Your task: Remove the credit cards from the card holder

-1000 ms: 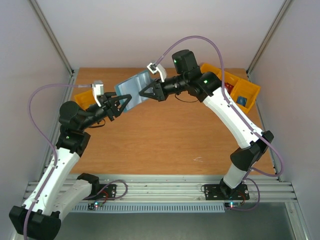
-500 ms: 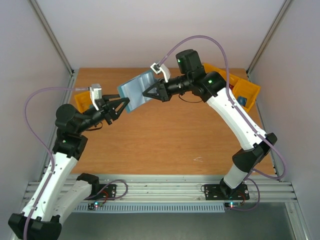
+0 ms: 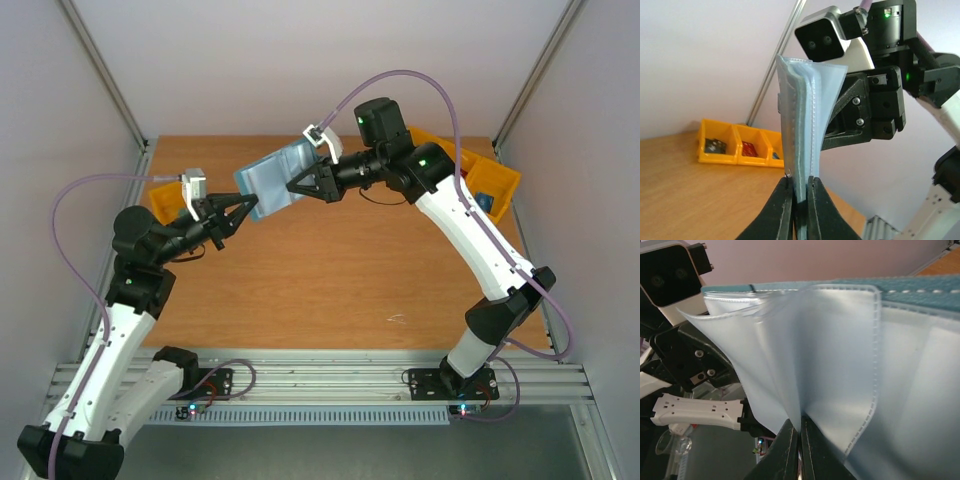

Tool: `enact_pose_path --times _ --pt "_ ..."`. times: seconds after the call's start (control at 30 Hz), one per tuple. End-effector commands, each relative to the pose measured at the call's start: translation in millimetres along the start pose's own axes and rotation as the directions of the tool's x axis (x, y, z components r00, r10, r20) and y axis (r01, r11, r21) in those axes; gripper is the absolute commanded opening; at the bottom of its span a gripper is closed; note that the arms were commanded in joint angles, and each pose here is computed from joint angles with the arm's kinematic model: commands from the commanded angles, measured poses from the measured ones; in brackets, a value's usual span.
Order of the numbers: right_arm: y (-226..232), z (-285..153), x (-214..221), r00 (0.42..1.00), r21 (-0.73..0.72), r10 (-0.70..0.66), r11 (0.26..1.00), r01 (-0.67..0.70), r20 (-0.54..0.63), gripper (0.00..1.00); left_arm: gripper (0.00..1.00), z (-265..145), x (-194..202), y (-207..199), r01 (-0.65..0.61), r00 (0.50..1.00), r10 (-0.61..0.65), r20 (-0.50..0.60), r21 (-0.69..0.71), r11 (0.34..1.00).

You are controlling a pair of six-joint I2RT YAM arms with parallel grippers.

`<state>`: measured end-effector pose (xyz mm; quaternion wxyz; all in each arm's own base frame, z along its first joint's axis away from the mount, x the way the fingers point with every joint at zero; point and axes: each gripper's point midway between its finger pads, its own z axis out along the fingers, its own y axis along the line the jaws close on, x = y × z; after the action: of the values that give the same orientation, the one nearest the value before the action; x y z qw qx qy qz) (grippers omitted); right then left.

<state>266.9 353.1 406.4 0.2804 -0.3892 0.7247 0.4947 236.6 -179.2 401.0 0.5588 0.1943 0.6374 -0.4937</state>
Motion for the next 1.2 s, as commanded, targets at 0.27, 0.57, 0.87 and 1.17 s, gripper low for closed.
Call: enact_pose_path --times 0.27,0.57,0.87,1.17 --pt "-22 1 -6 1.0 0.183 -0.014 0.983 0.009 0.024 0.26 0.0 2 0 13 -0.028 1.0 0.028 0.002 -0.05 0.998" --pt "-11 22 1 0.981 0.313 -0.189 0.93 0.193 -0.043 0.62 0.0 -1 -1 31 -0.026 0.999 0.03 0.022 -0.156 0.987" --pt "-28 26 -11 0.977 0.463 -0.214 0.863 0.201 -0.026 0.72 0.0 -2 -2 29 -0.046 0.998 0.051 0.03 -0.15 0.988" --pt "-19 39 -22 0.975 0.465 -0.221 0.863 0.196 0.001 0.93 0.0 -3 -1 34 -0.051 0.998 0.057 0.031 -0.177 0.983"
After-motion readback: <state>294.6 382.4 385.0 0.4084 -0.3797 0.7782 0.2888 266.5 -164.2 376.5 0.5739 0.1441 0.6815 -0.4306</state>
